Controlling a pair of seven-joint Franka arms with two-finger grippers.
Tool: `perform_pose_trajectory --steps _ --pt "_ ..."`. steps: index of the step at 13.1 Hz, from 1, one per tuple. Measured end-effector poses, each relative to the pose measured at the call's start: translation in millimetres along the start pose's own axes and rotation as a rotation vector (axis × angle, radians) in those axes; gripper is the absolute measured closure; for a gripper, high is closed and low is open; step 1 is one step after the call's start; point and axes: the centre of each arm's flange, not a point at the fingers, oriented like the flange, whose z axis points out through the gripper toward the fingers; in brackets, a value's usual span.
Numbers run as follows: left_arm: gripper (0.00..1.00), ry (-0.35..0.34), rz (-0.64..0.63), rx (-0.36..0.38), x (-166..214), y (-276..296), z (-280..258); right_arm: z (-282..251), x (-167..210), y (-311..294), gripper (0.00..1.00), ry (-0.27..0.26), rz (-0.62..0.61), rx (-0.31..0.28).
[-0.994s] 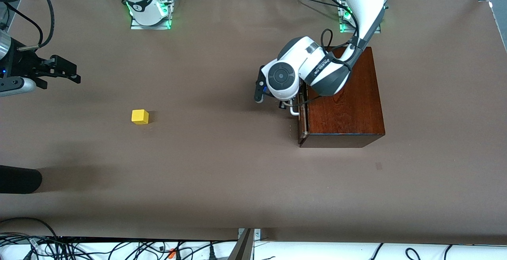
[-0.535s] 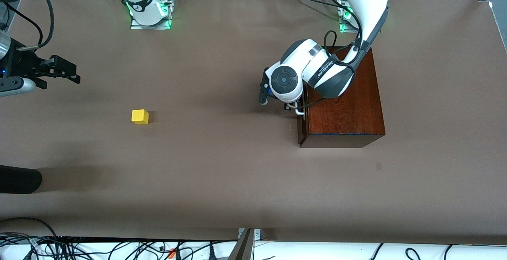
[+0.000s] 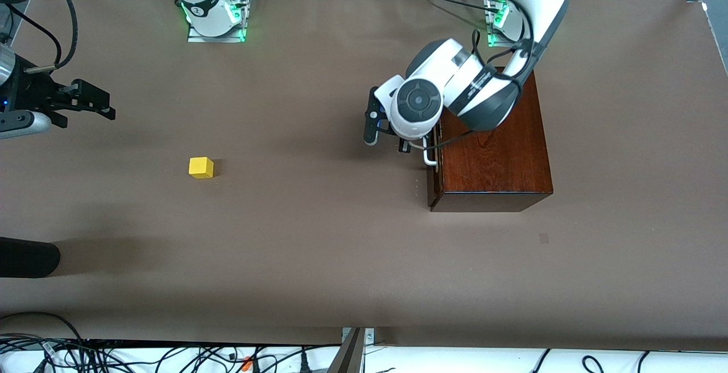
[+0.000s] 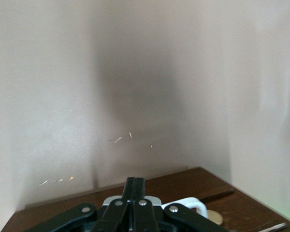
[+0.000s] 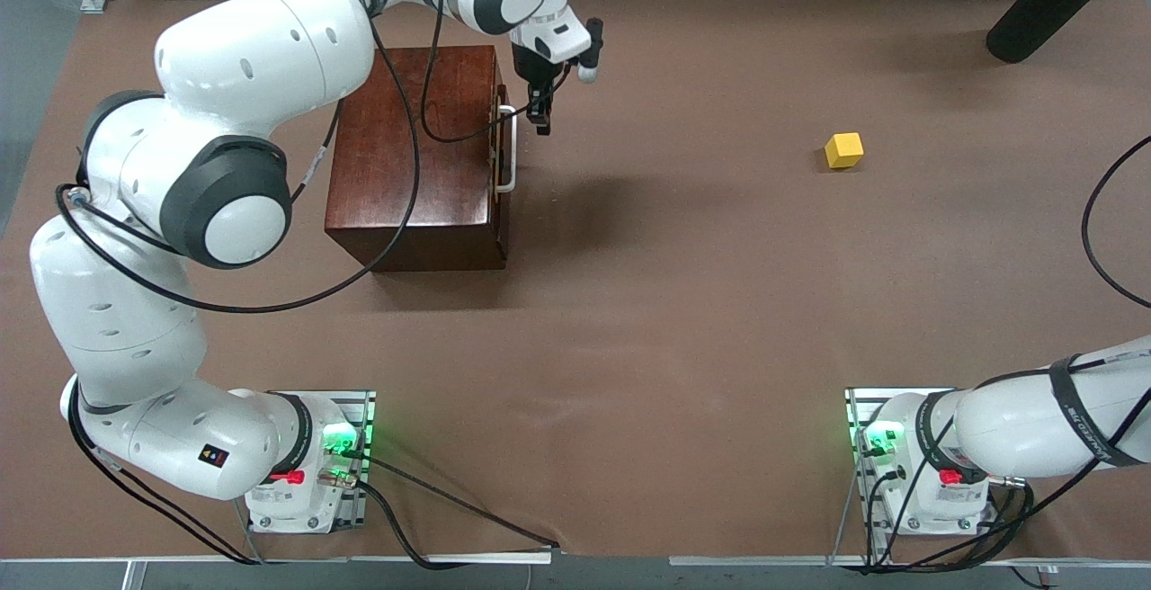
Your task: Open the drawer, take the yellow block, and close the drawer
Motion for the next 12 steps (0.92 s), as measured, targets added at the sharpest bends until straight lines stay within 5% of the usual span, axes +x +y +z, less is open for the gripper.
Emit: perform_pose_trajectory --steps 4,8,12 --pt "0.52 -0.024 -0.354 0.021 -31 31 -77 0 0 0 0.00 0.000 0.000 0.000" --pt "0.07 0.015 -0.720 0.069 -150 33 -167 0 0 0 0.00 0.000 0.000 0.000" --pt "0.00 0.012 -0.907 0.030 -263 34 -202 0 0 0 0.00 0.000 0.000 0.000"
